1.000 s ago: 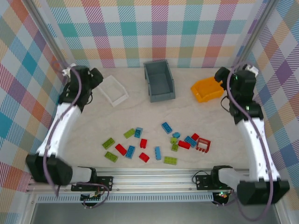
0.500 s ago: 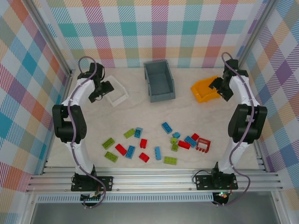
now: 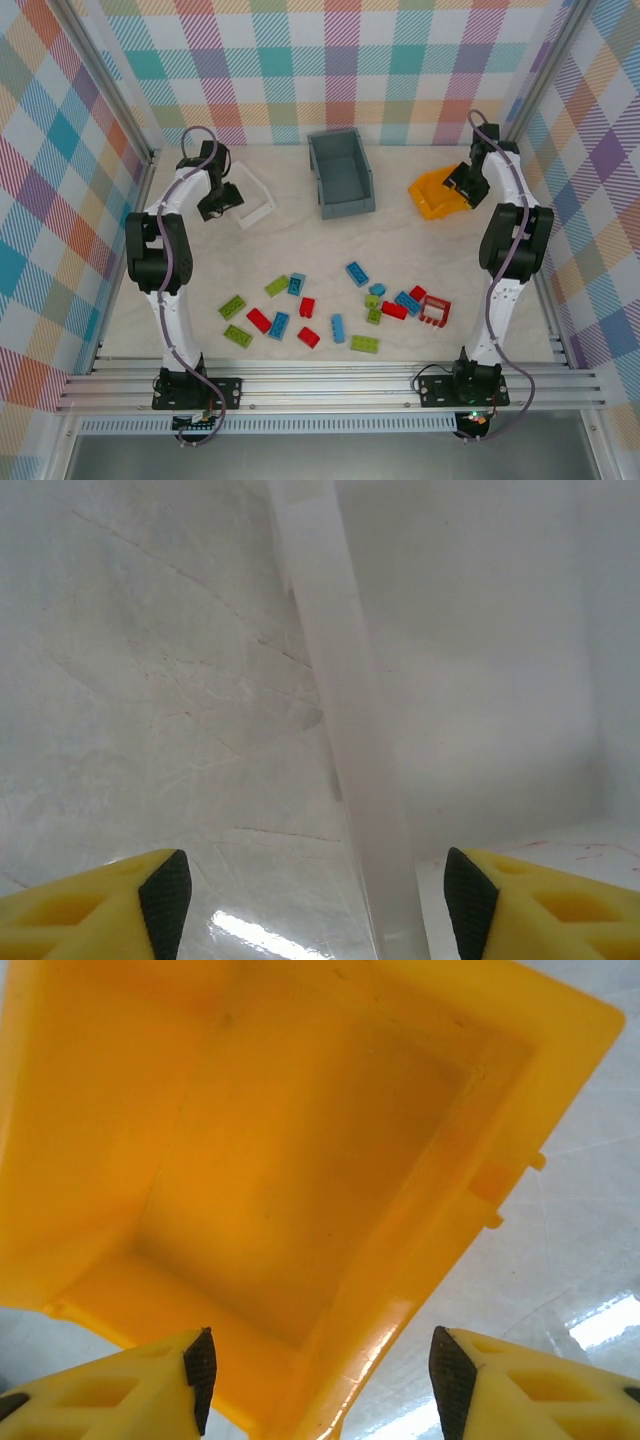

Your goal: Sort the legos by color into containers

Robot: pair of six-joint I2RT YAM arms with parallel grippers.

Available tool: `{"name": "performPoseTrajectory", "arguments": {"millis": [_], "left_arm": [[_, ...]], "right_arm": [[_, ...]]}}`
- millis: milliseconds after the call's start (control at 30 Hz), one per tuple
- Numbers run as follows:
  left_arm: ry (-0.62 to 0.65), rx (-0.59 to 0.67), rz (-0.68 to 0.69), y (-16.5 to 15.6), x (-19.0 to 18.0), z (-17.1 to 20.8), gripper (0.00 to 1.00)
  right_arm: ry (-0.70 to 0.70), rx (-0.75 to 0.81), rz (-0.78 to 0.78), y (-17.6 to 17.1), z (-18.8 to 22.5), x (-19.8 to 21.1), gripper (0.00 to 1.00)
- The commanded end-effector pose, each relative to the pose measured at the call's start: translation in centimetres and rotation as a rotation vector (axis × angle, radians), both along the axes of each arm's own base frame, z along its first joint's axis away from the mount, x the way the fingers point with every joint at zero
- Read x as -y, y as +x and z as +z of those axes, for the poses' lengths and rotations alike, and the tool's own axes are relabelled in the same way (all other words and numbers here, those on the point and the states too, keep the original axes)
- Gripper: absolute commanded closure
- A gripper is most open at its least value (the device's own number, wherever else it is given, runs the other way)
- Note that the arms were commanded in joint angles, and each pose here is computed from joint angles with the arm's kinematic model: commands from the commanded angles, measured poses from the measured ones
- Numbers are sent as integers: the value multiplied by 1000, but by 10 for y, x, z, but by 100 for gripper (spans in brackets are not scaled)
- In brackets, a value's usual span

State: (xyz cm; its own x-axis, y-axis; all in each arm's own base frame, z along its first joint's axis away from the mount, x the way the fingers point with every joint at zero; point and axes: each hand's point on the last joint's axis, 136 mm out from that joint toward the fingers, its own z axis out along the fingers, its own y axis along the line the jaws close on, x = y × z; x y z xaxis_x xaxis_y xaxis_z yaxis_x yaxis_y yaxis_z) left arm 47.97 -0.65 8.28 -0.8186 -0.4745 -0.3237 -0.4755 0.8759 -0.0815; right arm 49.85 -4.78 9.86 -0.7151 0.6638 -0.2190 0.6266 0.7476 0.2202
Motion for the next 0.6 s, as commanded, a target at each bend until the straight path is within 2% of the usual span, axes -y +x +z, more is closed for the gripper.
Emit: {"name": "performPoseTrajectory", "arguments": {"millis": [0,200,267,467,567], "left_arm": [[35,18,-13,9,-8,6,44],[65,24,-82,11,1,6,62],[74,39,-120,14,8,10,71],[77,50,-167,21,24,13,87],[61,61,-192,28,37,14,95]], "right_arm": [[-13,-31,-12,-5,-2,4,45],[-35,-70,-4,-7,-19,6,62],[-44,-67,4,-6,-21,6,64],[-50,-77,30,1,-29,3,71],[-80,-60,69,8,-24,-2,77]]}}
